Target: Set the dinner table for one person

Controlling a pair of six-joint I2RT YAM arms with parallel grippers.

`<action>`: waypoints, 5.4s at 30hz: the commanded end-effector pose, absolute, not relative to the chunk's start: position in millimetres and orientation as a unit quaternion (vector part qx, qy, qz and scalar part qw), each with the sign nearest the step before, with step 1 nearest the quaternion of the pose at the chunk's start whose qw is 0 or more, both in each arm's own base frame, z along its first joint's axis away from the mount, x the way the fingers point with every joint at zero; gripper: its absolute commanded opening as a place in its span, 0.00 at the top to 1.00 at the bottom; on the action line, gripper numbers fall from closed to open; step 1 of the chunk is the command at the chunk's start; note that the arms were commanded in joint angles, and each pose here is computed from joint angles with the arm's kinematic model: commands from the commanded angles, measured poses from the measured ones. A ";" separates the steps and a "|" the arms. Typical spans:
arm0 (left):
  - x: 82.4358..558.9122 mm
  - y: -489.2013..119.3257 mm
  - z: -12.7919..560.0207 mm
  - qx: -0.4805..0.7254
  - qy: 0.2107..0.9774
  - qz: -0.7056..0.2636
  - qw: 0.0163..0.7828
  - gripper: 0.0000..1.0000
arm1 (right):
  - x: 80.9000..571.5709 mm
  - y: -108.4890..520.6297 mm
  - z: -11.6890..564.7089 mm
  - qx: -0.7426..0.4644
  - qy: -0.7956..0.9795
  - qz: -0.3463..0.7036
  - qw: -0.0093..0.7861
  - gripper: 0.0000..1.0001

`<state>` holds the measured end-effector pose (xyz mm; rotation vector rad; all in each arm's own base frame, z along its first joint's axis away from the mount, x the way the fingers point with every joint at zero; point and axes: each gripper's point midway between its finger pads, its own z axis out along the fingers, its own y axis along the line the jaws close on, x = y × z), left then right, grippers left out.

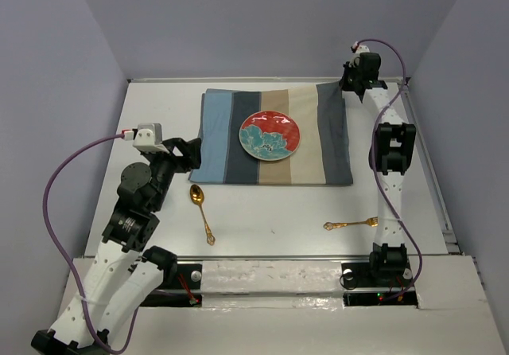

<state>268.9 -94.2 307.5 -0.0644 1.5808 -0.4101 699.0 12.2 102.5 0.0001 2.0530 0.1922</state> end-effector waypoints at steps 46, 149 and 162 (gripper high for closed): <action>178.7 4.1 426.2 -0.191 0.484 -0.177 0.836 0.16 | 324.1 630.6 188.9 -0.235 0.764 0.481 0.361 0.11; 188.8 -50.3 399.7 -0.096 0.537 -0.254 0.799 0.01 | 617.4 46.7 252.3 0.108 0.823 0.085 0.551 0.43; 196.1 -43.4 394.6 -0.114 0.548 -0.232 0.796 0.01 | 381.4 342.0 207.0 -0.121 0.818 0.278 0.489 0.41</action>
